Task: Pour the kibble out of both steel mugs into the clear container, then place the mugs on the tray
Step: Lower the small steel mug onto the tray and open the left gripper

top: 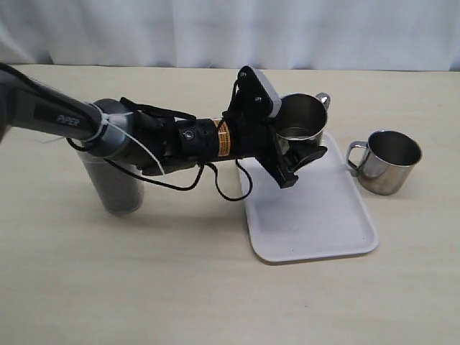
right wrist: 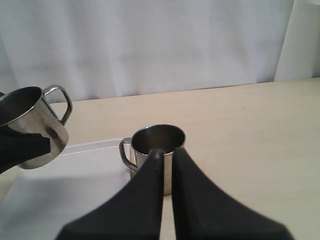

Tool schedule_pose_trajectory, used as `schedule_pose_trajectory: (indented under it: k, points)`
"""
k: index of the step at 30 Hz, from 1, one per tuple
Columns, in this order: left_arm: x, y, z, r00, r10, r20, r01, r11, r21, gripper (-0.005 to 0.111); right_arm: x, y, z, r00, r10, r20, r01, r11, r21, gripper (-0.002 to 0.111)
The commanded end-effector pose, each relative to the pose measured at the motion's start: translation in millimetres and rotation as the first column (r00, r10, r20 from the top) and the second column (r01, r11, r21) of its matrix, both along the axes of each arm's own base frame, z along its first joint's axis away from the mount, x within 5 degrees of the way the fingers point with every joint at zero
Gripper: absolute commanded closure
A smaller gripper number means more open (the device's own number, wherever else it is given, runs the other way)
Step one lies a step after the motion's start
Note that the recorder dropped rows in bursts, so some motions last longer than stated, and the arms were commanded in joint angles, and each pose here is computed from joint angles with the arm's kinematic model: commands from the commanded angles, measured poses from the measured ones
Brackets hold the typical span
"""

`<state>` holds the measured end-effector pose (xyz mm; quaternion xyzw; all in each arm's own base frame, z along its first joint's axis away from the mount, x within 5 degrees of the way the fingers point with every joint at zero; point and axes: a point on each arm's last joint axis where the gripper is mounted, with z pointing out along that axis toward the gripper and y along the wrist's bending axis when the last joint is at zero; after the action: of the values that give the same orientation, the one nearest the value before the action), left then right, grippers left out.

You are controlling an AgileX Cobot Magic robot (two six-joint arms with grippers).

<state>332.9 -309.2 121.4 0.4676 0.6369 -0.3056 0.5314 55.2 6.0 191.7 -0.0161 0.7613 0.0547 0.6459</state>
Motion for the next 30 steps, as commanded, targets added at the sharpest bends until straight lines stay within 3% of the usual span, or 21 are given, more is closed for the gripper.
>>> schedule_pose_trajectory:
  k: [1,11,17,22,26,28,30]
  points:
    - [8,-2,-15,0.988,0.114,-0.102,-0.12,0.991,-0.052,0.107,0,0,-1,1.0,-0.006,-0.002,0.006,1.0,0.004,0.104]
    - [23,-3,-43,0.964,0.219,-0.153,-0.202,0.972,0.117,0.107,0,0,-1,1.0,-0.006,-0.002,0.006,1.0,0.004,0.104]
    - [27,-4,-54,0.957,0.232,-0.171,-0.211,0.968,0.135,0.106,0,0,-1,1.0,-0.006,-0.002,0.006,1.0,0.004,0.104]
    - [28,-4,-56,0.957,0.234,-0.172,-0.211,0.967,0.141,0.07,0,0,-1,1.0,-0.006,-0.002,0.006,1.0,0.004,0.104]
    - [30,-3,-42,0.955,0.251,-0.159,-0.228,0.962,0.151,0.038,0,0,-1,1.0,-0.006,-0.002,0.006,1.0,0.004,0.104]
    - [32,0,-26,0.945,0.289,-0.15,-0.259,0.947,0.193,0.027,0,0,-1,1.0,-0.006,-0.002,0.006,1.0,0.004,0.104]
    - [32,3,-16,0.932,0.323,-0.164,-0.287,0.934,0.212,0.024,0,0,-1,1.0,-0.006,-0.002,0.006,1.0,0.004,0.104]
